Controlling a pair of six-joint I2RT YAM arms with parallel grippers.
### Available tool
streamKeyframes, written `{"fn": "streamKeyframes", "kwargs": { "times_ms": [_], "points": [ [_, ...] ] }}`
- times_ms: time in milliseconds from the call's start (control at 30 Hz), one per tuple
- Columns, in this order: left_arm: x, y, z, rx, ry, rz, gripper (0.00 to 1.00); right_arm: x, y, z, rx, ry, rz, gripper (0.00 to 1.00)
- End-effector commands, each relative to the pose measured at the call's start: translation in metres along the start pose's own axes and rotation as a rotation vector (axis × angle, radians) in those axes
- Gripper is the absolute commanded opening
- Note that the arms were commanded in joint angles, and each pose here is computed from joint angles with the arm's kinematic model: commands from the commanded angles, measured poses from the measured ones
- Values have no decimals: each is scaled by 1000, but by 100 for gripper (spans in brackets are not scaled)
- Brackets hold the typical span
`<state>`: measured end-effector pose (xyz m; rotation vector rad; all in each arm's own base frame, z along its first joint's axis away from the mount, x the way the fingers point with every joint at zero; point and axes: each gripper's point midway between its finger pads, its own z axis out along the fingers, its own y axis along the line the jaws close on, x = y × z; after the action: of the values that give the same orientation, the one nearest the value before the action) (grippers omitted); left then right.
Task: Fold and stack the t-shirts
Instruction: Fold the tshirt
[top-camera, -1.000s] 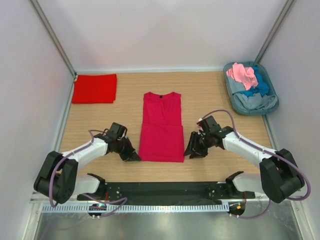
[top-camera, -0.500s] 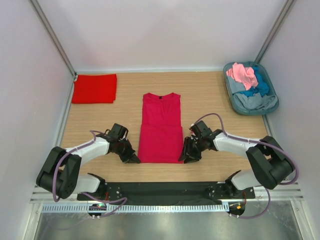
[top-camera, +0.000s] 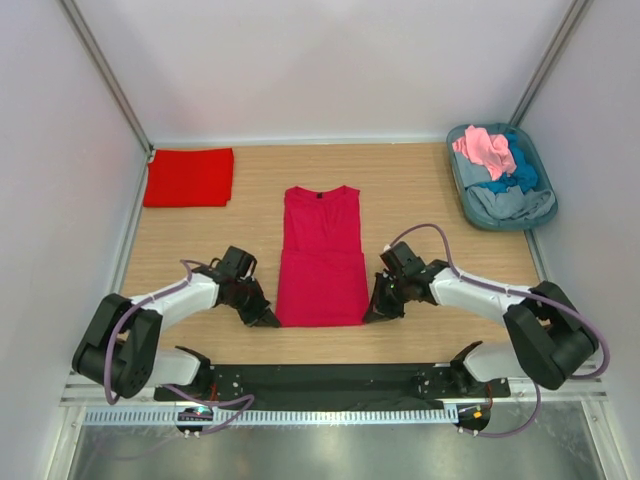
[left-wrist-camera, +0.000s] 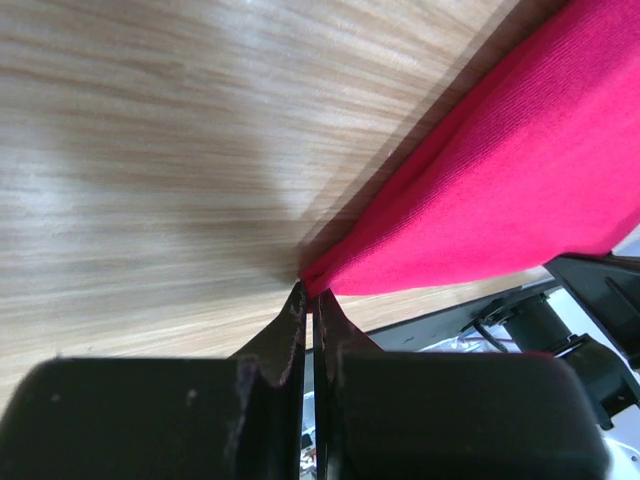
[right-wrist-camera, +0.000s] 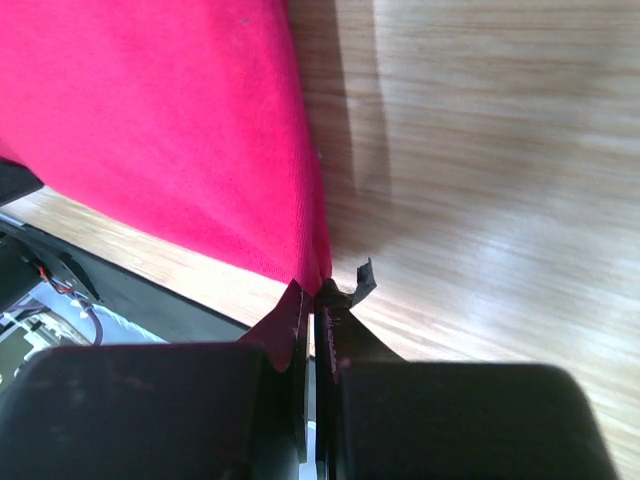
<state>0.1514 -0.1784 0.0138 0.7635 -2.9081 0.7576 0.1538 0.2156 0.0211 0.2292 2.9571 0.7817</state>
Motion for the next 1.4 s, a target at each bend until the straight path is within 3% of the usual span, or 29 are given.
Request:
{"fn": "streamKeyframes", "kwargs": {
  "times_ms": [0, 367, 633, 800, 1067, 1367],
  "points": [
    [4, 3, -10, -39, 1, 15, 0, -11, 5, -17, 6, -81, -35, 1],
    [4, -26, -51, 66, -87, 21, 0, -11, 13, -50, 4, -136, -55, 1],
    [-23, -69, -98, 71, -227, 75, 0, -50, 45, -93, 43, -268, -130, 1],
    [-48, -90, -121, 51, -335, 102, 1, -72, 65, -107, 62, -309, -161, 1],
    [-103, -154, -155, 155, -488, 131, 0, -129, 103, -126, 82, -402, -210, 1],
    [-176, -206, -155, 216, -576, 170, 1, -205, 110, -116, 57, -443, -140, 1]
  ]
}}
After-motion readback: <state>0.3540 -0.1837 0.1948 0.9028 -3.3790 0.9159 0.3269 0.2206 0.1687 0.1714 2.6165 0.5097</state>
